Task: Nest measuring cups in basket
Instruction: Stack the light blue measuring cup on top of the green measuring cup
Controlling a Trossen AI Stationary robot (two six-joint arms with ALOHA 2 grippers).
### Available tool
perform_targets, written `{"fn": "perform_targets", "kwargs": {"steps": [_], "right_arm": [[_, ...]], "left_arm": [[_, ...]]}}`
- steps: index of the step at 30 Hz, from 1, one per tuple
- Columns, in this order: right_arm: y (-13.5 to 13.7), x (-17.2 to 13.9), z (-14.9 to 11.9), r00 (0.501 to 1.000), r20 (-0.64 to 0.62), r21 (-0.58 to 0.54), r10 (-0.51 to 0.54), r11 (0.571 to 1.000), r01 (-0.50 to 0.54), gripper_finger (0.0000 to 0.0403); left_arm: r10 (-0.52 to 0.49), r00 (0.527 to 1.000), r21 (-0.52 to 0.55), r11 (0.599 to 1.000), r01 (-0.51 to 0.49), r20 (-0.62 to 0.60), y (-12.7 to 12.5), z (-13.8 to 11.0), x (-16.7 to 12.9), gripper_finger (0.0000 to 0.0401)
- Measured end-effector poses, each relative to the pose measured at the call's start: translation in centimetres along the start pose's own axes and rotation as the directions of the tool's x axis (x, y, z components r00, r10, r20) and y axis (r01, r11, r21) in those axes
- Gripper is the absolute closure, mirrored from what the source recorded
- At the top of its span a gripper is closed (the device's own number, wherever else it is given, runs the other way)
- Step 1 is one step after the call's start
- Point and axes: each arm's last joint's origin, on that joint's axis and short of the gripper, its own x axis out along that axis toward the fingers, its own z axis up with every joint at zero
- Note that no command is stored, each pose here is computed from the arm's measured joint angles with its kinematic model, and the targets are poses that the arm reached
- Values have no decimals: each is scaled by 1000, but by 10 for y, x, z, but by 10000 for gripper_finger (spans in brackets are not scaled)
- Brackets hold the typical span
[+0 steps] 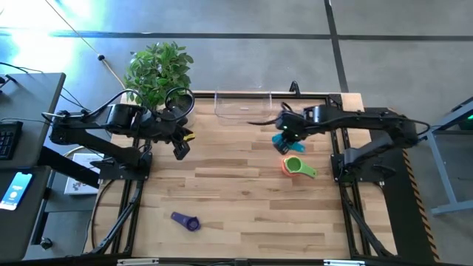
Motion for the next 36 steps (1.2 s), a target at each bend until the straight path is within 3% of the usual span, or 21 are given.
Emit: {"fn": "perform_targets", "kwargs": {"steps": [11,20,36], "right_arm": [[-14,10,-39,994,-83,160,72,985,-58,402],[-8,31,-65,977,-200,192,70,981,-31,402],[-11,47,-81,968,-249,171,34,985,9,402]], "left_arm": [[0,1000,0,1000,0,1,0,0,0,325],[0,1000,0,1000,0,0,0,0,0,325],[1,1000,0,1000,-1,1,0,0,0,325]]}}
